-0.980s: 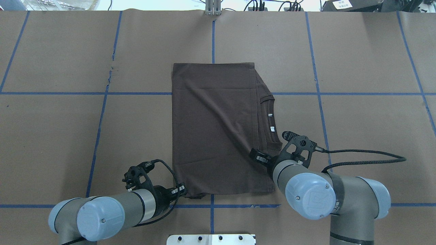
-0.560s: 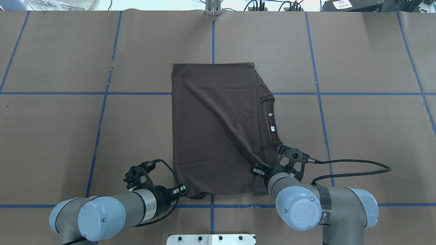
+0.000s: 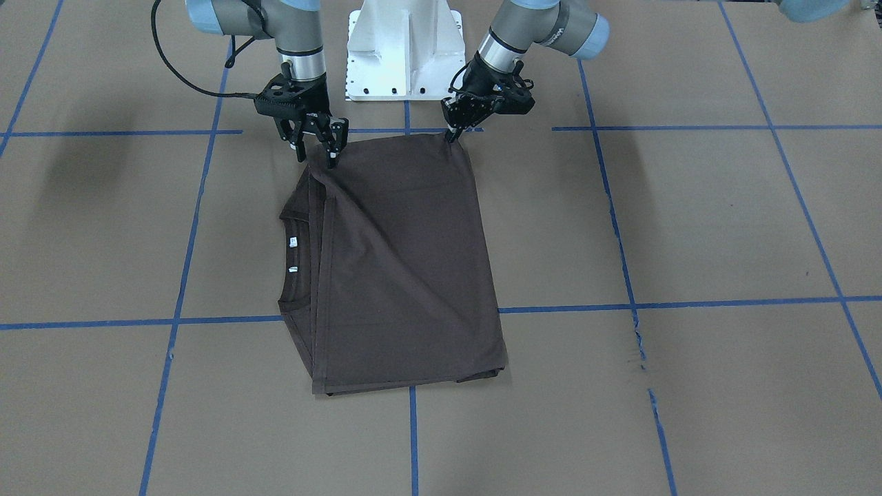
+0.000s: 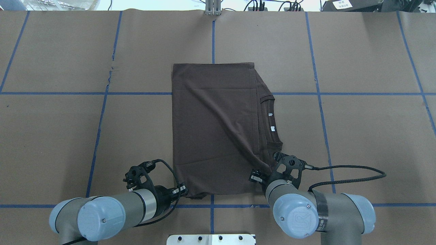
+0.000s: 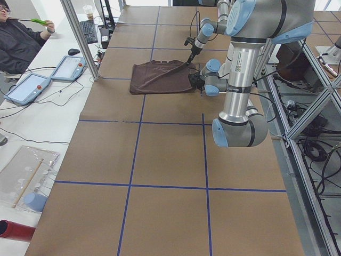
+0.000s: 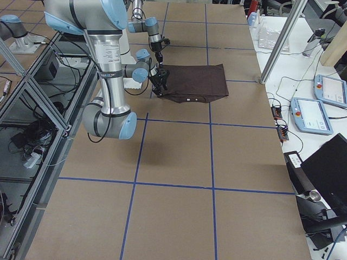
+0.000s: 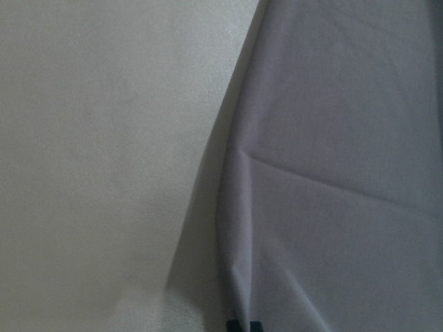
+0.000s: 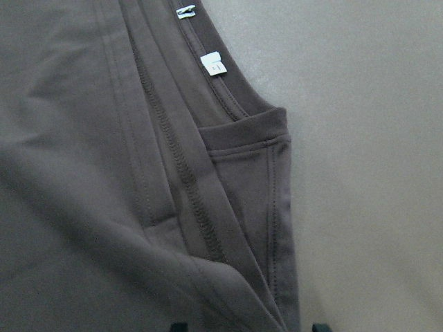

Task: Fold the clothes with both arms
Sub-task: 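Grasp the near edge corners of the shirt with both grippers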

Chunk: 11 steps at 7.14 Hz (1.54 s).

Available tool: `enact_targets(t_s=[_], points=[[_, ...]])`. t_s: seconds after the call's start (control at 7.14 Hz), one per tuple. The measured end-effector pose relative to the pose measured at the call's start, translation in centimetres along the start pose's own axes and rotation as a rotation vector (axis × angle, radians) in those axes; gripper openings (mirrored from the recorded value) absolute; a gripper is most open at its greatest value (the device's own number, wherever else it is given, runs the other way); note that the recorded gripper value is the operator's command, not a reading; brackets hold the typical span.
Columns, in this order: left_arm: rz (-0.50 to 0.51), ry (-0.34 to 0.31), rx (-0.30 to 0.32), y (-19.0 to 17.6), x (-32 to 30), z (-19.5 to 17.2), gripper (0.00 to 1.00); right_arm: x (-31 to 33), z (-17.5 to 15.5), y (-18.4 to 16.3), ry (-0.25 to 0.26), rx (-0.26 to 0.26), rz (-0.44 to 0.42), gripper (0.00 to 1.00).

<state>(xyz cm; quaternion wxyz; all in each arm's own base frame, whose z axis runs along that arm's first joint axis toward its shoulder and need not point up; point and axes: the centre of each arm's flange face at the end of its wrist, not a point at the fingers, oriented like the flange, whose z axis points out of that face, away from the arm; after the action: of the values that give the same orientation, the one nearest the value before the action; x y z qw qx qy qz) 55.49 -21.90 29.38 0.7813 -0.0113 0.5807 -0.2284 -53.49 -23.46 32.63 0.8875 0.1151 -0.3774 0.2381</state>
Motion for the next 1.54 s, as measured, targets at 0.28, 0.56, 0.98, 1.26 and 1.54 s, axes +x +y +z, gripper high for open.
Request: enact_targets(t_s=[0.28,0.56,0.98,1.26,1.54], points=[[0.000,0.000,0.001,-0.04,-0.03,-0.01,0.00,0.11,0.31,0.21,0.006,0.001,-0.003,0.60],[0.000,0.000,0.001,-0.04,-0.04,-0.01,0.00,0.23,0.63,0.30,0.012,0.004,-0.005,0.59],[0.000,0.000,0.001,-0.08,-0.02,-0.02,0.00,0.30,0.83,0.35,0.016,0.005,-0.005,0.24],[0.000,0.000,0.001,-0.08,-0.05,-0.01,0.00,0.22,0.89,0.39,0.015,0.005,0.000,0.00],[0.000,-0.001,0.001,-0.09,-0.10,-0.01,0.00,0.06,0.82,0.42,0.011,0.004,0.018,0.00]])
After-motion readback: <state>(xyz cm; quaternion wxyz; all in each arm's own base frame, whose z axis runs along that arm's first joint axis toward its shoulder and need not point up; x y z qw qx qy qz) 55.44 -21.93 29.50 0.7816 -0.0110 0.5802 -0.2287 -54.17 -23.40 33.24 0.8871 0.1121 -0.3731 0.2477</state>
